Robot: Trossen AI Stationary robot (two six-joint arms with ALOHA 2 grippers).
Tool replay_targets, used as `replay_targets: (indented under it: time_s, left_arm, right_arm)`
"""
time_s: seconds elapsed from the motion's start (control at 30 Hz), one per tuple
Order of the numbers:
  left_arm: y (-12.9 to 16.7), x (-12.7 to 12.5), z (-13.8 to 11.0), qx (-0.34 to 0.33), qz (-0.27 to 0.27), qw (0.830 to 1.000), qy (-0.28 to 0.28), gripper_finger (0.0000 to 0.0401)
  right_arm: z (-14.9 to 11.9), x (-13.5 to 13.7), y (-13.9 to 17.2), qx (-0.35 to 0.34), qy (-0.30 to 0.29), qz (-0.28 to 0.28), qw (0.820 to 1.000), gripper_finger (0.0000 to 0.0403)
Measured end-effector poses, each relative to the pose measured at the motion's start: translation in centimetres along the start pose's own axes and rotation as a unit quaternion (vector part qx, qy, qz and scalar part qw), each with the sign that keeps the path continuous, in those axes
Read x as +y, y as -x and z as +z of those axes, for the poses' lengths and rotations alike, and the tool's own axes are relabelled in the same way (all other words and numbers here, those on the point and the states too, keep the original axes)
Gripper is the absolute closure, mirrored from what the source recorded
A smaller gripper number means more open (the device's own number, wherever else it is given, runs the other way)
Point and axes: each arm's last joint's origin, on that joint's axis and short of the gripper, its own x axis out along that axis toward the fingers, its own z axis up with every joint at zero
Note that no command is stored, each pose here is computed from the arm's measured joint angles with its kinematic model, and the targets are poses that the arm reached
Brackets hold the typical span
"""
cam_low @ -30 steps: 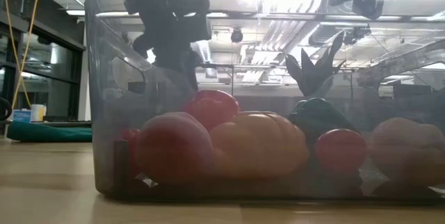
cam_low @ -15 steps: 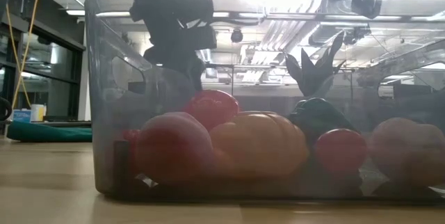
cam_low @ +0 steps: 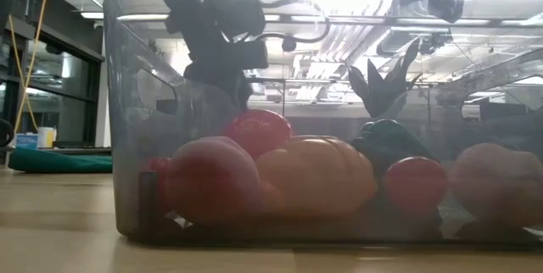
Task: Pick and placing Produce into tupperware
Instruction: Put the pink peach into the black bin
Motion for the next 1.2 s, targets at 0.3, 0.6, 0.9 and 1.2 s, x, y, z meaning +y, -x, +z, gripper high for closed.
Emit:
replay_targets:
  time_s: [0.3, 0.6, 0.9, 1.2]
  left_arm:
    - [-0.1, 1.8, -0.7, 0.01, 0.002, 1.0, 0.03, 0.0157]
    - [-1.3, 1.8, -1.1, 0.017, -0.034, 0.998, 0.044, 0.0157]
    - [-2.2, 1.8, -1.4, 0.028, -0.047, 0.998, 0.039, 0.0157]
    - [-2.7, 1.6, -1.3, 0.017, -0.079, 0.996, 0.021, 0.0158]
  right_arm:
    - [0.1, 0.0, 0.0, -0.007, 0.004, -0.004, 1.0, 0.0247]
    - [0.1, 0.0, 0.0, -0.01, 0.009, -0.007, 1.0, 0.0247]
    - [0.1, 0.0, 0.0, -0.014, 0.009, -0.011, 1.0, 0.0247]
    - [0.1, 0.0, 0.0, -0.015, 0.009, -0.013, 1.0, 0.0247]
